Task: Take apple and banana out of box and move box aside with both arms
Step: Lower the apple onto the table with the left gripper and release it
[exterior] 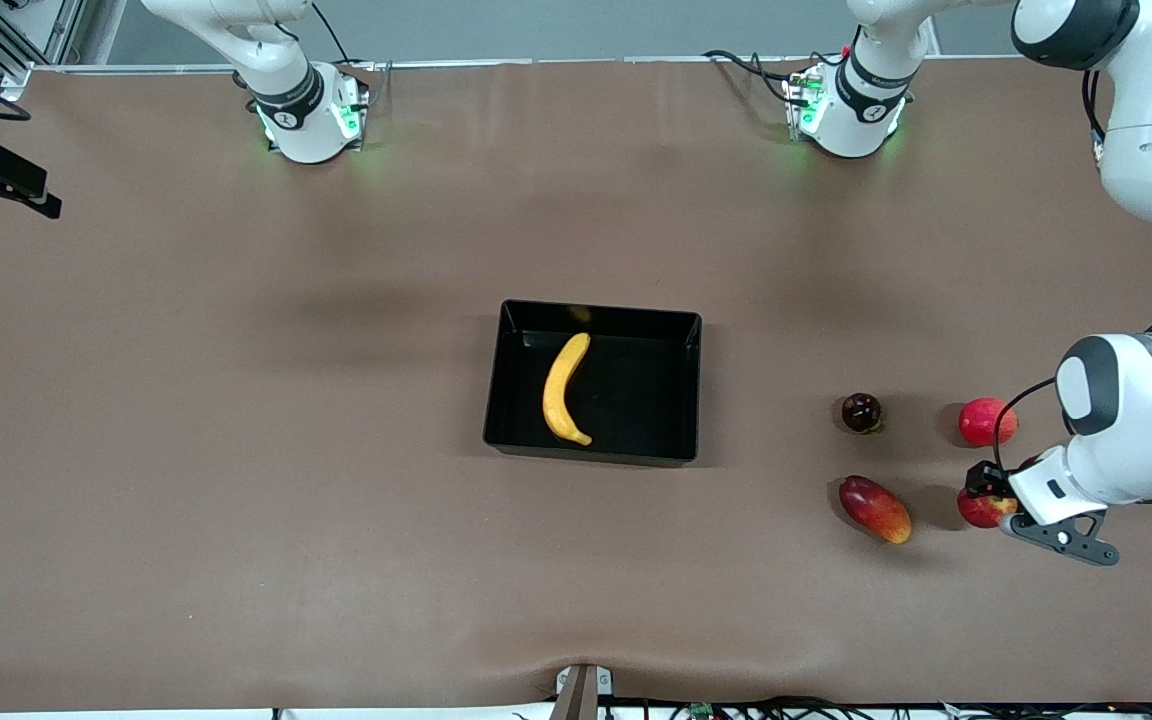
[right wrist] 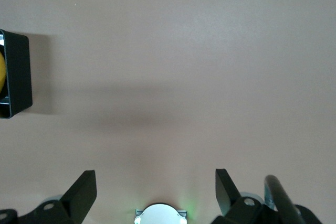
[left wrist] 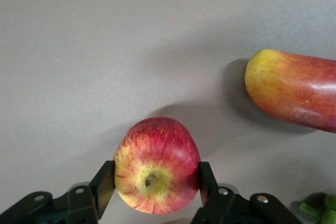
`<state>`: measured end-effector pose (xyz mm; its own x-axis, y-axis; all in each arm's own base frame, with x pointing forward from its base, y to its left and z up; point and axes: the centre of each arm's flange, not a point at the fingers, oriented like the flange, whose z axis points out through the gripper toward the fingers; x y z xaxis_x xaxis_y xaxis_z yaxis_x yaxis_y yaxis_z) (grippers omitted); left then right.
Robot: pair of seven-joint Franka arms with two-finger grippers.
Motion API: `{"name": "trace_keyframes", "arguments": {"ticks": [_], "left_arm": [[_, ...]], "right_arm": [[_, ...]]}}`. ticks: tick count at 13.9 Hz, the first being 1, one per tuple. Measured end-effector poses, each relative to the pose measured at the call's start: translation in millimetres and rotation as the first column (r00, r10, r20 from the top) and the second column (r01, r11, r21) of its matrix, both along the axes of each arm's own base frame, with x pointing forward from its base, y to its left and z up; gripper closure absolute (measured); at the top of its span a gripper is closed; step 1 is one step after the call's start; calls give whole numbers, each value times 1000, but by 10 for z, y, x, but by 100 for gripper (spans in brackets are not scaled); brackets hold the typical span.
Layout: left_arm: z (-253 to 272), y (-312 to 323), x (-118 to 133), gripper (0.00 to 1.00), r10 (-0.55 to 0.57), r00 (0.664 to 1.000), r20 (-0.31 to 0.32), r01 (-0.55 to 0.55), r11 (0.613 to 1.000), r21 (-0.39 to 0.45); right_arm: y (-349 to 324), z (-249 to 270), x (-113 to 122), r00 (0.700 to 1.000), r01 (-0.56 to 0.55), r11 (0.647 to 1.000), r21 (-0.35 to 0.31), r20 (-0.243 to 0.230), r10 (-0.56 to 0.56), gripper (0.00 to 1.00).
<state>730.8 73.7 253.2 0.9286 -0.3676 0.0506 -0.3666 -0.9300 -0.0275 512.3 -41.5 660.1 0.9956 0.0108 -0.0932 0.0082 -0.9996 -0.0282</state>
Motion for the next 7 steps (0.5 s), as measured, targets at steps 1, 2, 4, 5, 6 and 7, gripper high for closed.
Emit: {"name": "trace_keyframes", "arguments": {"ticks": [1, 2, 4, 5, 6, 7], "left_arm": [[-32, -10, 7, 31, -2, 1000, 3, 2, 1000, -1], [-67, -17, 16, 31, -2, 1000, 8, 2, 1000, -2], [-181, -29, 16, 31, -3, 1000, 1, 3, 1000, -7], [-246, -32, 14, 31, -3, 1000, -2, 3, 1000, -9], [-237, -32, 28, 31, -4, 1000, 3, 4, 1000, -7], [-242, -42, 33, 31, -5, 1000, 3, 5, 1000, -2]], "right_arm": [[0, 0, 0, 1000, 0, 1000, 0, 0, 0, 0], [0, 0, 0, 1000, 0, 1000, 0, 0, 0, 0], [0, 0, 0, 1000, 0, 1000, 0, 0, 0, 0], [0, 0, 0, 1000, 0, 1000, 0, 0, 0, 0], [1, 0, 0, 1000, 0, 1000, 0, 0, 0, 0], [1, 0, 0, 1000, 0, 1000, 0, 0, 0, 0]]}}
